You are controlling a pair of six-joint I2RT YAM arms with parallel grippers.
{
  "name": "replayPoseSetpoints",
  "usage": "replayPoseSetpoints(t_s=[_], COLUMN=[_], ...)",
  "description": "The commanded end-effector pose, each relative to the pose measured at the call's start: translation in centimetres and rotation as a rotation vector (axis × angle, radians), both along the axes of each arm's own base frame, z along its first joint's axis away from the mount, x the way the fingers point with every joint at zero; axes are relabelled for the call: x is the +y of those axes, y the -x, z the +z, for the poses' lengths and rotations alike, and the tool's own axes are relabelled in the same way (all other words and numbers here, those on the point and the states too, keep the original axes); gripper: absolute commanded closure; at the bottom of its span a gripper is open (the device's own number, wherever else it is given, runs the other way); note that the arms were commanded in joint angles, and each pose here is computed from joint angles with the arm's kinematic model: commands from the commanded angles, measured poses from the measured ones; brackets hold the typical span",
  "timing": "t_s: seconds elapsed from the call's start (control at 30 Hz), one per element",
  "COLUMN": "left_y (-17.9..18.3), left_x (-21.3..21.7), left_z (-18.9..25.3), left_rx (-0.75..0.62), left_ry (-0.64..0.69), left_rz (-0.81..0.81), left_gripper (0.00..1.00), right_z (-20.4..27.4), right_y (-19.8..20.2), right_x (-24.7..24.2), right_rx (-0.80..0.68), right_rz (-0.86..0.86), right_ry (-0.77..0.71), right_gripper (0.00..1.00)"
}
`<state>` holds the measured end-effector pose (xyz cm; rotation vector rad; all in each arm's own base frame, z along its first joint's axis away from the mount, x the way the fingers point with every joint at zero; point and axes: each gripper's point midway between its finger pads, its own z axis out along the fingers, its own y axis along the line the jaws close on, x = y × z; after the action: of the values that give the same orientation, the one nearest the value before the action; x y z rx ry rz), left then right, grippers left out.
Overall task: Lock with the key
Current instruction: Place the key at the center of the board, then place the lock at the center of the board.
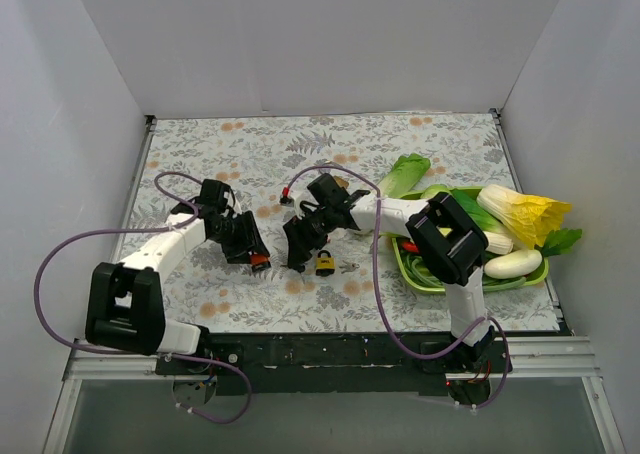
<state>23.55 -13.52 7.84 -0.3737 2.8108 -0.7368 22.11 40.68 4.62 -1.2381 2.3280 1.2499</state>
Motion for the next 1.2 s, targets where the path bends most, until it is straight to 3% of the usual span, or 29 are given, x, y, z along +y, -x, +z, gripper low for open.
replayPoseSetpoints(t_s=[0.0,0.47,0.93,1.07,1.17], left_y=[-1.1,-1.4,-2.2,-2.0,-1.9], left_x=[-0.7,-0.9,-1.2,-0.9,-0.8], left_z=[0.1,-2.7,-4.3,-4.9,-4.9], left_rx=[-0.011,0.029,0.06,0.076,0.076], left_ry=[-0.046,-0.23,-0.295,-0.315,-0.32], left_rz=[-0.052,-0.134,-0.161,-0.164,-0.163], left_gripper=[1.0,0.97,0.94,0.82,0.64], right_z=[4.9,10.3,10.0,10.2,10.2], right_y=[-0.8,-5.6,-6.3,-6.7,-7.2], right_x=[1.1,-0.8,-4.2,-4.5,-4.7], right_rx=[-0.077,-0.231,-0.172,-0.17,-0.182], right_rz=[0.001,-0.192,-0.273,-0.283,-0.293], right_ry=[-0.082,-0.056,-0.05,-0.051,-0.04], right_gripper=[0.16,0.11,0.11,0.11,0.1])
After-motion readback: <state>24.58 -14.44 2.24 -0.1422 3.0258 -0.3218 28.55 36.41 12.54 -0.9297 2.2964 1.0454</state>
